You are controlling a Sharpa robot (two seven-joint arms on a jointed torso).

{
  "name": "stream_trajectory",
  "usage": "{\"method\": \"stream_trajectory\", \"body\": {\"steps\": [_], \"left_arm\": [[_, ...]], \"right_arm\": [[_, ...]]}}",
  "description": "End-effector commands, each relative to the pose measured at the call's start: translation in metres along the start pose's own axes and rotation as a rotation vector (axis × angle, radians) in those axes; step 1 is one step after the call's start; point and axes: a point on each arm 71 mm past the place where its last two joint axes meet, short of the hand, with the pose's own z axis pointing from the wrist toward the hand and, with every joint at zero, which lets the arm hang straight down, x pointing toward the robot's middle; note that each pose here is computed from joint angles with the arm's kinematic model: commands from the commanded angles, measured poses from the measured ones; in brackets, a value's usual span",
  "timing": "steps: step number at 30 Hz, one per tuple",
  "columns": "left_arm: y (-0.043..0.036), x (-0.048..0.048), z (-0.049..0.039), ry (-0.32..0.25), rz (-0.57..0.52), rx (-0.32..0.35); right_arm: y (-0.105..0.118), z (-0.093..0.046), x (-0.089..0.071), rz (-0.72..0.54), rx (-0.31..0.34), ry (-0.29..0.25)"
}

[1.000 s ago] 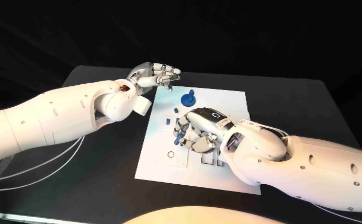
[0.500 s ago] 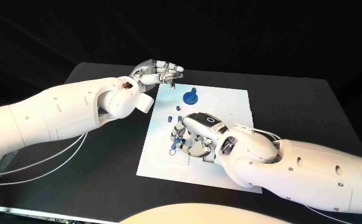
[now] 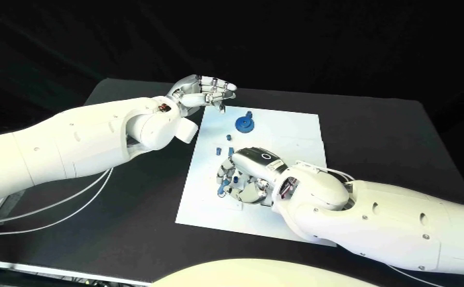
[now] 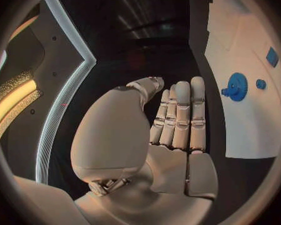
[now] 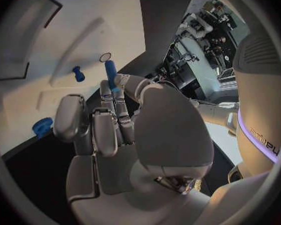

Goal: Assemble the parts on the task board

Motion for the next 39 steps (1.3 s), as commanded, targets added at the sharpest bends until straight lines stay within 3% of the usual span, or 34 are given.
{"method": "stream_trajectory", "body": {"steps": [1, 10, 25, 39], "left_arm": [[-0.0009, 0.0021, 0.0005, 0.016, -0.011, 0.007], [-0.0007, 0.0015, 0.0003, 0.015, -0.011, 0.006], [-0.0006, 0.0011, 0.0003, 0.014, -0.011, 0.005], [-0.0006, 0.0011, 0.0003, 0.015, -0.011, 0.004]], "right_arm": [[0.002, 0.000, 0.003, -0.017, -0.015, 0.019], [-0.001, 0.001, 0.007, -0.039, 0.001, 0.060], [-0.003, 0.004, 0.009, -0.091, 0.026, 0.057], [0.004, 0.005, 0.014, -0.089, -0.004, 0.072]]}}
